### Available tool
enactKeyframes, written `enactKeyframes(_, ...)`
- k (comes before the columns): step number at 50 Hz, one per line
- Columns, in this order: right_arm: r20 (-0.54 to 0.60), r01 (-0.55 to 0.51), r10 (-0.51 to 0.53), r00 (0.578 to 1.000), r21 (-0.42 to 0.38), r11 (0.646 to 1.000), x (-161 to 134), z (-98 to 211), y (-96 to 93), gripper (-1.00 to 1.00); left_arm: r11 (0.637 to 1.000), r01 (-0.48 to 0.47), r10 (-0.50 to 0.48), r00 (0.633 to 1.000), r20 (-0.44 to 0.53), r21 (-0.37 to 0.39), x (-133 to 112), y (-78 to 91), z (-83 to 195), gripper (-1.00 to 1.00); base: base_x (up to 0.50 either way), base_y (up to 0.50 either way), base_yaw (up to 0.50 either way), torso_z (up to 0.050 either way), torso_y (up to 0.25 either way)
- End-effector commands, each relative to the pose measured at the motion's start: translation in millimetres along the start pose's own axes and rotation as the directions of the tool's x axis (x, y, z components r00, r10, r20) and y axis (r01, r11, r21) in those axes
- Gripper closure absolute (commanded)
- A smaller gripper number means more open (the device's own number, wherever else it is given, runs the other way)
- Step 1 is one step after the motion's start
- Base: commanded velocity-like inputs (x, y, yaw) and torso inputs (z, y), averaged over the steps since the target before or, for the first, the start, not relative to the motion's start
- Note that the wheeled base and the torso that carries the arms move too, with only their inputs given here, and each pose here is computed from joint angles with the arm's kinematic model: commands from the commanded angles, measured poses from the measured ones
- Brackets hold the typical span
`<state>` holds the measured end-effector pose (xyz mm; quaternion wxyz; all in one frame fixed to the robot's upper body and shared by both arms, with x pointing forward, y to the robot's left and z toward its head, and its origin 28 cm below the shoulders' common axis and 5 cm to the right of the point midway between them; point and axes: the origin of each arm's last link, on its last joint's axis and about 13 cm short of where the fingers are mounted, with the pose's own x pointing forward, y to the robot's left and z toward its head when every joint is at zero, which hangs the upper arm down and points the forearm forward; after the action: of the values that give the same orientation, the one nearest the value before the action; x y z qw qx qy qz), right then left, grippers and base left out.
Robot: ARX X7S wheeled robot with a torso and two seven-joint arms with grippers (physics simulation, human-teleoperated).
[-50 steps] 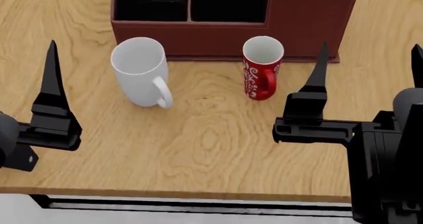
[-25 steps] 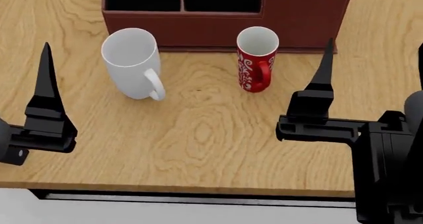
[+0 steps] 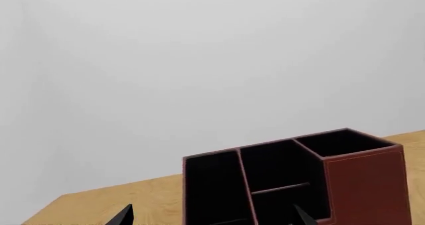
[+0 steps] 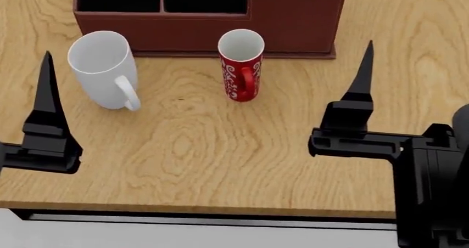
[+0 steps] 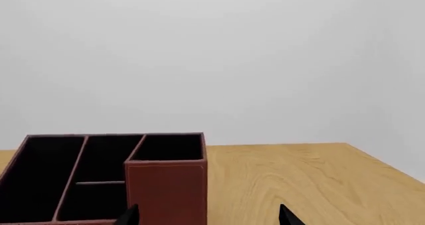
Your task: Pick up the white mug and place it to the right of the caddy.
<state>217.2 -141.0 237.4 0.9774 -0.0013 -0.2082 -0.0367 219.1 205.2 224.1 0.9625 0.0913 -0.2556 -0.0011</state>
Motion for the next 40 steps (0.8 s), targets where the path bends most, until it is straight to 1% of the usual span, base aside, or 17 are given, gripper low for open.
enactKeyframes(1, 0.002, 0.002, -0.002, 1.0, 0.002, 1.0, -0.2, 0.0, 1.0, -1.0, 1.0, -0.009, 0.009, 1.0, -0.003, 0.005, -1.8, 2.5, 1.2, -1.0, 0.0, 0.0, 0.0, 0.0, 0.0)
enactKeyframes(7, -0.001, 0.009, -0.009, 1.0, 0.025, 1.0, 1.2, -0.4, 0.2, -1.0, 1.0, -0.007, 0.007, 1.0, -0.002, 0.003, -1.1, 2.3, 0.5, -1.0, 0.0, 0.0, 0.0, 0.0, 0.0)
enactKeyframes(10, 0.002, 0.011, -0.011, 1.0, 0.03, 0.999, 1.3, -0.8, -0.5, -1.0, 1.0, -0.006, 0.006, 1.0, -0.005, 0.003, -0.4, 2.0, -0.5, -1.0, 0.22, -0.01, 0.0, 0.0, 0.0)
enactKeyframes(22, -0.008, 0.018, -0.018, 1.0, 0.032, 0.999, 2.1, -3.5, -2.9, -1.0, 1.0, 0.0, 0.0, 1.0, -0.006, 0.001, 2.1, -0.1, -1.0, -1.0, 0.29, -0.02, 0.0, 0.0, 0.0)
enactKeyframes(40, -0.009, 0.018, -0.017, 1.0, 0.03, 0.999, -0.9, -3.8, -4.2, -1.0, 1.0, -0.004, 0.004, 1.0, -0.005, -0.002, -0.4, 0.1, -0.1, -1.0, 0.35, -0.02, 0.0, 0.0, 0.0)
